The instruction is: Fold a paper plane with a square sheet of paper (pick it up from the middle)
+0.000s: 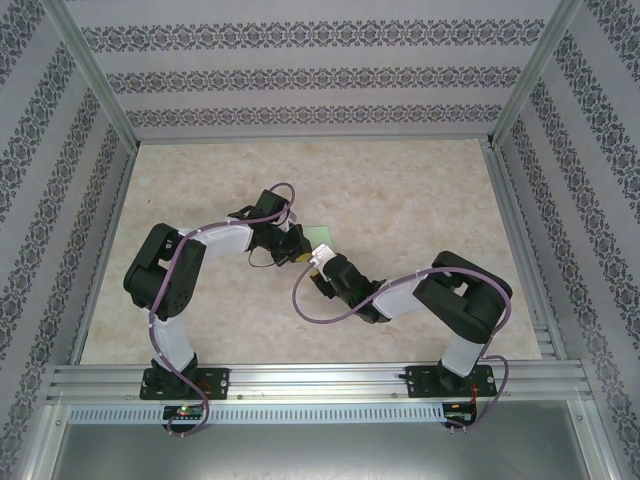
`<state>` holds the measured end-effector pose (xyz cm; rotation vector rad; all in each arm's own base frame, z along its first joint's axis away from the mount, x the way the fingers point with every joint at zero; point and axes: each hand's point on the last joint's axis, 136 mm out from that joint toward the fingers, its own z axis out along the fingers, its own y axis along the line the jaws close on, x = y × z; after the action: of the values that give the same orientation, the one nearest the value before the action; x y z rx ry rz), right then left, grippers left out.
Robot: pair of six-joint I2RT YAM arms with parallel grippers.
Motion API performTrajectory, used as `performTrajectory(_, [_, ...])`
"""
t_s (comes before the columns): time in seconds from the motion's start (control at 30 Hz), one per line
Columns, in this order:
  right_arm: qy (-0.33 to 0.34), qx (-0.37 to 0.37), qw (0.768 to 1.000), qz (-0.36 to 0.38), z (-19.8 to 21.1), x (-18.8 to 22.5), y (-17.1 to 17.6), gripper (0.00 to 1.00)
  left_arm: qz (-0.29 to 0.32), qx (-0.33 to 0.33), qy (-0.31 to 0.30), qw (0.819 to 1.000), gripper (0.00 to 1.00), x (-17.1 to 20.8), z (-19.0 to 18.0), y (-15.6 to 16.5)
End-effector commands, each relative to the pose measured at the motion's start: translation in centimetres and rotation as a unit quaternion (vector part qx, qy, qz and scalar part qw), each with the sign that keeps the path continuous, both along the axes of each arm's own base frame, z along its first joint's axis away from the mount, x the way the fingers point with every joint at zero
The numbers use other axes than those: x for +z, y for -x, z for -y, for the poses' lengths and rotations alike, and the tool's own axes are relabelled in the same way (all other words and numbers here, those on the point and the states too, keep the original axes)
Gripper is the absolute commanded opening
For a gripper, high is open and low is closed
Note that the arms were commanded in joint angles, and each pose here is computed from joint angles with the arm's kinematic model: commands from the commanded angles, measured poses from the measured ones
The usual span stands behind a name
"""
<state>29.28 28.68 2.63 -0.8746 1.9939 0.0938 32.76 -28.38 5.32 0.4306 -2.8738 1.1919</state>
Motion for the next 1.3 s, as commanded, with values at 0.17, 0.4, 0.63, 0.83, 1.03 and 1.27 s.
performTrajectory(0.17, [0.003,-0.011,0.998,0.065,0.1,1.1,-1.1,0.43,0.001,-0.002,0.008,1.0,0.05,1.8,0.9,0.0])
performTrajectory(0.4, [0.001,-0.007,0.997,0.072,-0.2,1.3,-1.2,0.35,0.0,-0.002,0.008,1.0,0.05,1.9,0.9,0.1])
performTrajectory(0.63, [-0.005,0.0,0.998,0.06,-0.2,0.8,-0.7,0.21,0.008,-0.005,0.004,1.0,0.1,2.6,0.7,-0.3])
performTrajectory(0.83, [-0.041,0.0,0.999,0.034,-0.2,0.6,-0.2,0.12,0.031,0.024,-0.006,0.999,0.4,4.3,-2.5,-2.5])
performTrajectory(1.03, [-0.116,-0.004,0.993,-0.006,-0.3,1.2,0.2,0.07,0.054,0.064,-0.023,0.996,0.55,5.6,-6.2,-3.9])
performTrajectory(1.27, [-0.212,-0.018,0.974,-0.074,-0.3,2.1,0.2,0.01,0.069,0.063,0.002,0.996,0.59,5.3,-6.1,-3.3])
